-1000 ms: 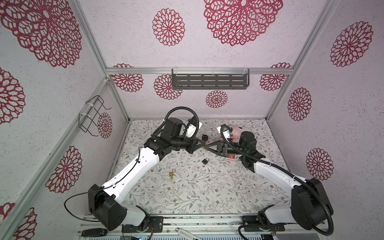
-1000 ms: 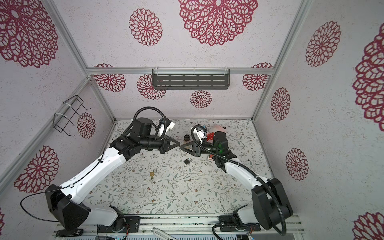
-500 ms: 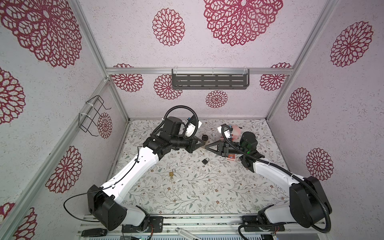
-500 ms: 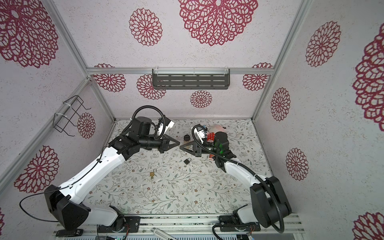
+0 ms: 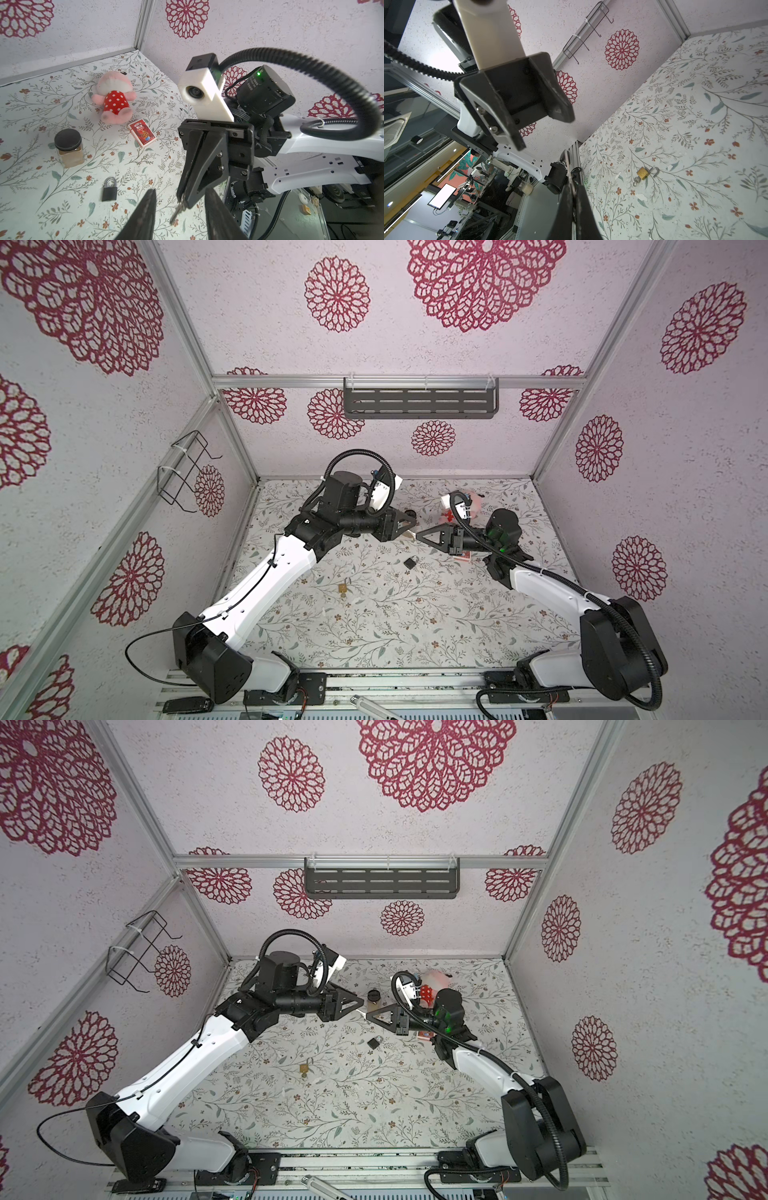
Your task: Unlock with the key
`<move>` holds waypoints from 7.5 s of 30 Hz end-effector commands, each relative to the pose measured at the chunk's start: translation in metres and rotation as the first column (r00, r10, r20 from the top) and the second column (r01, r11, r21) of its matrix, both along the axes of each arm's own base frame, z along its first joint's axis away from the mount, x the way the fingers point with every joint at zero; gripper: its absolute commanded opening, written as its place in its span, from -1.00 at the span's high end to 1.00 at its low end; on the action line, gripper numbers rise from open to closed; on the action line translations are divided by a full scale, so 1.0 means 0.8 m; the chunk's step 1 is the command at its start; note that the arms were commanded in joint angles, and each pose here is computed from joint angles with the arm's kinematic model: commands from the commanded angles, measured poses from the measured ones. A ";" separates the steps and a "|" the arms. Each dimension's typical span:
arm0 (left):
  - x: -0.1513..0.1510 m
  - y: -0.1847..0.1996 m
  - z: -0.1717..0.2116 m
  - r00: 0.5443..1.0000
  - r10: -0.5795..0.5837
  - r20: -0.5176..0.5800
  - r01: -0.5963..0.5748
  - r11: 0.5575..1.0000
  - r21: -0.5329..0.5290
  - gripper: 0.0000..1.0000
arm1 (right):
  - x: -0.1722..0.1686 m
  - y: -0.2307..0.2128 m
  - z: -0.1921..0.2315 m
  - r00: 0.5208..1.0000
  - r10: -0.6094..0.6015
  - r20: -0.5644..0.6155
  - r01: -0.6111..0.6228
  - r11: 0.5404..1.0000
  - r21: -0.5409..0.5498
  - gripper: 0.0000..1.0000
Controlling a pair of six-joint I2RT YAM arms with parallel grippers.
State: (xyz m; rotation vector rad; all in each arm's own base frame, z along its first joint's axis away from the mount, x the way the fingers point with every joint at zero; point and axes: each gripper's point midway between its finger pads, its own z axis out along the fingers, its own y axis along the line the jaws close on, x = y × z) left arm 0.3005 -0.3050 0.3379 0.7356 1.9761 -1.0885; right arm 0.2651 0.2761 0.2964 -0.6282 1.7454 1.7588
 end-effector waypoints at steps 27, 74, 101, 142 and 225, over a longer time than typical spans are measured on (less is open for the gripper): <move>0.084 -0.022 -0.248 0.783 0.552 -0.285 -0.434 0.815 0.385 -0.10 | 0.022 -0.141 -0.107 0.803 -0.579 -0.137 0.474 0.762 -0.441 1.00; 0.063 -0.051 -0.413 0.598 0.792 -0.124 -0.458 0.464 0.759 -0.18 | 0.036 -0.191 -0.105 0.702 -0.687 -0.187 0.575 0.702 -0.421 1.00; 0.032 -0.037 -0.444 0.553 0.820 -0.148 -0.389 0.412 0.824 0.16 | 0.040 -0.194 -0.104 0.707 -0.677 -0.204 0.576 0.719 -0.388 1.00; 0.051 0.016 -0.196 0.409 0.856 -0.315 -0.794 0.504 0.340 0.82 | 0.015 -0.142 -0.111 0.722 -0.681 -0.122 0.552 0.674 -0.491 1.00; 0.036 0.002 -0.144 0.366 0.783 -0.504 -0.847 0.504 0.169 1.00 | 0.017 0.018 -0.088 0.736 -0.674 -0.059 0.653 0.731 -0.199 1.00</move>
